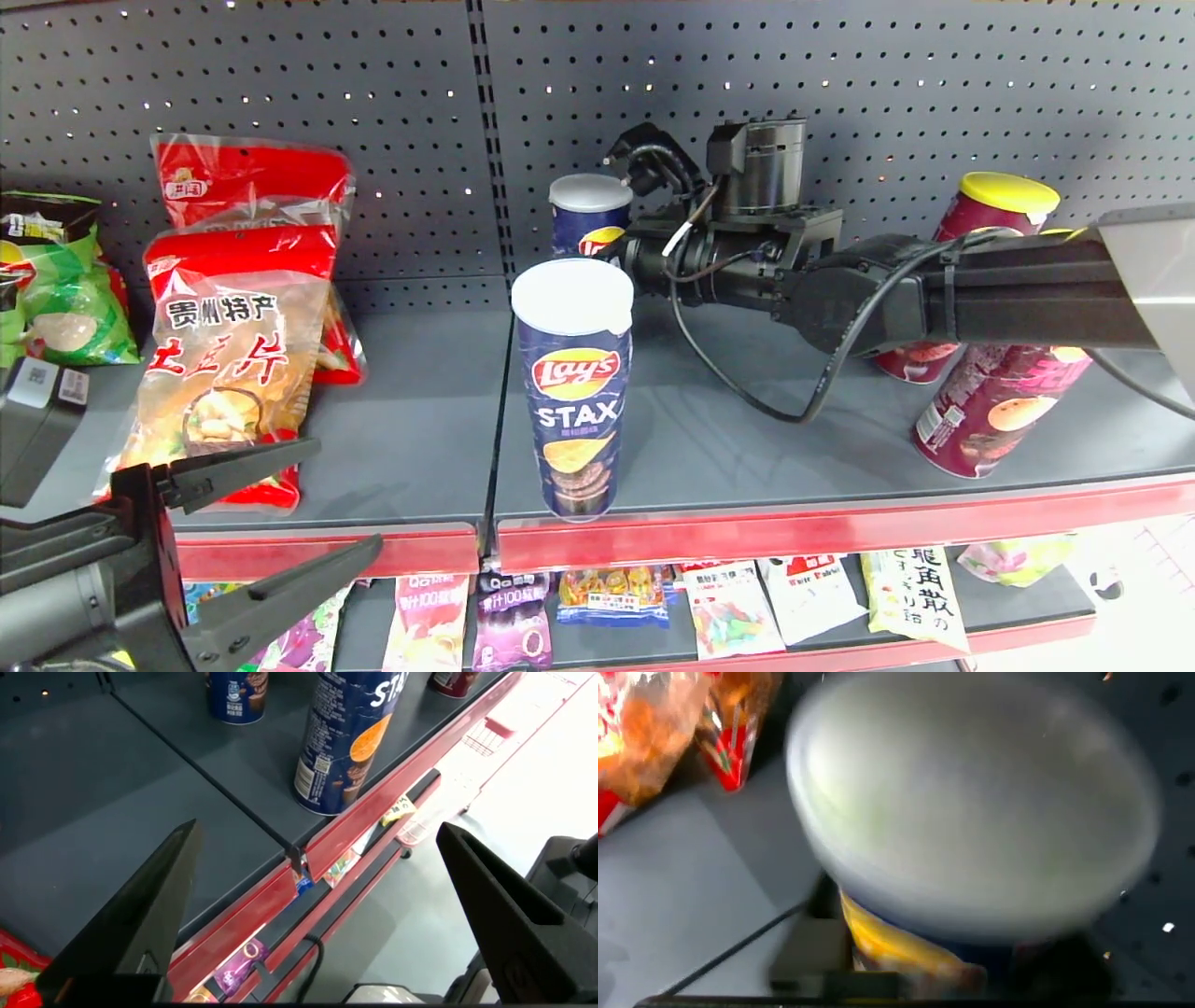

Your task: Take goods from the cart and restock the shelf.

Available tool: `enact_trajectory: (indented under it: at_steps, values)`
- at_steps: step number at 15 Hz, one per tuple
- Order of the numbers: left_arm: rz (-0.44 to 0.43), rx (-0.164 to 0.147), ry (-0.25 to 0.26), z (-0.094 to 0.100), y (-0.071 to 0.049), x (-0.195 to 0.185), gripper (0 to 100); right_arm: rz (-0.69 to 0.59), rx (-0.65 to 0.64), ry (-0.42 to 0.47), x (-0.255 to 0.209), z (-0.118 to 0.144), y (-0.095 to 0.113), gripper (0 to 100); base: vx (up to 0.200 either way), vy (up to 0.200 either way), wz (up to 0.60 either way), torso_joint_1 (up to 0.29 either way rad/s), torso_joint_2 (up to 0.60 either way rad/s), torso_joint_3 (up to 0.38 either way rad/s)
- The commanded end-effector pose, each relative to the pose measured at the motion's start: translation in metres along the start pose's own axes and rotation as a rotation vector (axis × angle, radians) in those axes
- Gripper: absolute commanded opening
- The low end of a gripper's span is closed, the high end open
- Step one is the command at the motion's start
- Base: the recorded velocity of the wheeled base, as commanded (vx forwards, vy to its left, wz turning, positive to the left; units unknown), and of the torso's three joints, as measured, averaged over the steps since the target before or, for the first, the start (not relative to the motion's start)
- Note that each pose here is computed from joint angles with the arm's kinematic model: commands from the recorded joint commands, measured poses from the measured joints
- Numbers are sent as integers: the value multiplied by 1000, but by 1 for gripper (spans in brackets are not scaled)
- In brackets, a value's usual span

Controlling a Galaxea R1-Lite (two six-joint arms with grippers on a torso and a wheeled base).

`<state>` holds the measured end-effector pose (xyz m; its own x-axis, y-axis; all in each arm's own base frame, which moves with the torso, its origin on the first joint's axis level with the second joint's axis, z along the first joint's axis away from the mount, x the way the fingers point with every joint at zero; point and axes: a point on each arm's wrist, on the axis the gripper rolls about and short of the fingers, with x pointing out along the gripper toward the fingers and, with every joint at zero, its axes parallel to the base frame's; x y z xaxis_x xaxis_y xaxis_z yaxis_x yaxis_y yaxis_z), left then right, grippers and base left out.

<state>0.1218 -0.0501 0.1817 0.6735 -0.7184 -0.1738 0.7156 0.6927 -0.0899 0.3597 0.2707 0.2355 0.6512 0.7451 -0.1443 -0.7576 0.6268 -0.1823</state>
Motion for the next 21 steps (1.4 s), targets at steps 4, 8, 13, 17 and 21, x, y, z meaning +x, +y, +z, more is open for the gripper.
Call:
enact_trajectory:
  at_steps: [4,8,13,17,21]
  values:
    - [2,-3,4,3,3,4,100,-18,7,18,-15,2,3,100,0,0,0,0,0,0]
    - [18,-3,7,6,6,9,100,-62,17,68,-51,2,8,100,0,0,0,0,0,0]
    - [60,2,9,17,14,22,100,-127,38,148,-107,-8,19,100,0,0,0,0,0,0]
    - [63,-8,39,13,18,30,100,-149,55,186,-155,-17,33,100,0,0,0,0,0,0]
    - [63,-3,85,5,21,37,100,-123,54,208,-210,-34,54,100,0,0,0,0,0,0]
